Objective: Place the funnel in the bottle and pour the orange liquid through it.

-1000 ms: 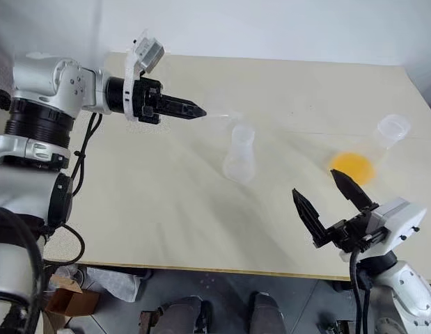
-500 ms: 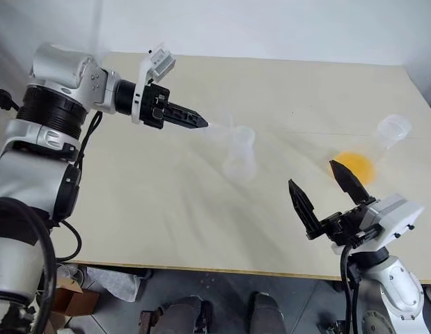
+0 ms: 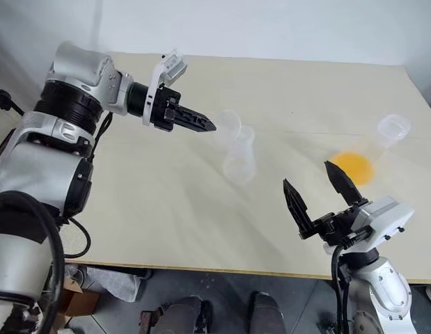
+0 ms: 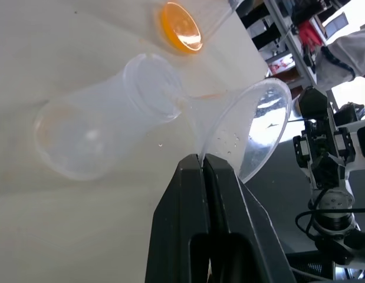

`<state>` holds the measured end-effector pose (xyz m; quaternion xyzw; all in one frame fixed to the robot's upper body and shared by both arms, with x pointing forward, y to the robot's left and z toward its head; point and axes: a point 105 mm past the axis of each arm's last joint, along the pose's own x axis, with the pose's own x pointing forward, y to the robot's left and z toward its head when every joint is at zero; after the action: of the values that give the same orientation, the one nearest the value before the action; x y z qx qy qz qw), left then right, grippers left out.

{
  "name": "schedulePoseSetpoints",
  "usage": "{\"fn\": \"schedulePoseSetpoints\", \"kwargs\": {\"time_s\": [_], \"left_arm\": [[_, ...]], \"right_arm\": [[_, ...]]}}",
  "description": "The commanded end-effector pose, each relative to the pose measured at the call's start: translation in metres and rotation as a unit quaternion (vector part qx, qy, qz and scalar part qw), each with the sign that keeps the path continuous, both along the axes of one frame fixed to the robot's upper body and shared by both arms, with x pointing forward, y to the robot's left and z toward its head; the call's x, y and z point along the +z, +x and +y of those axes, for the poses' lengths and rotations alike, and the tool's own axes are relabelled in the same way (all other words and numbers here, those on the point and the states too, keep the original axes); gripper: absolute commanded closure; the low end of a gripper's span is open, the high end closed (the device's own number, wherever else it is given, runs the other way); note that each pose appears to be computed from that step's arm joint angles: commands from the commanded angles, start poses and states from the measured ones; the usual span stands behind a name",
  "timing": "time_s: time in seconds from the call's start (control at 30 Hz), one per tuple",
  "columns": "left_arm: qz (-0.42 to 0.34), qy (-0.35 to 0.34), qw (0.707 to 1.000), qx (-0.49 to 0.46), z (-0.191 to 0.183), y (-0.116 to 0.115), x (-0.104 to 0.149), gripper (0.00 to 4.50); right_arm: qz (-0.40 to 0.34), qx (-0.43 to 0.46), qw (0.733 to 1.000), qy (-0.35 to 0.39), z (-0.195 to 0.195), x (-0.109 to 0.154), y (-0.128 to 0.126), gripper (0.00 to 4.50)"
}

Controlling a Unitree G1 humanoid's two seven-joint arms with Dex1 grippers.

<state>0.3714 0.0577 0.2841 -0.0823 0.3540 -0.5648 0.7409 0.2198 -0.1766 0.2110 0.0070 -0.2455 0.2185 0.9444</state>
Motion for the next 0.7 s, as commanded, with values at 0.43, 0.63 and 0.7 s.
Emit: {"fn": "schedulePoseSetpoints", "kwargs": {"time_s": [0.43, 0.63, 0.7], "left_arm": [[-0.052, 0.0, 0.998, -0.021, -0.018, 0.002, 0.018, 3.62], [-0.06, -0.021, 0.998, -0.011, -0.018, 0.004, 0.022, 1.73], [-0.063, -0.026, 0.998, -0.005, -0.017, 0.006, 0.023, 1.15]], "right_arm": [[-0.022, -0.01, 1.0, 0.011, 0.006, 0.003, -0.004, 0.0], [-0.022, -0.007, 1.0, 0.01, 0.007, 0.003, -0.002, 0.0], [-0.021, -0.005, 1.0, 0.01, 0.007, 0.003, -0.002, 0.0]]}}
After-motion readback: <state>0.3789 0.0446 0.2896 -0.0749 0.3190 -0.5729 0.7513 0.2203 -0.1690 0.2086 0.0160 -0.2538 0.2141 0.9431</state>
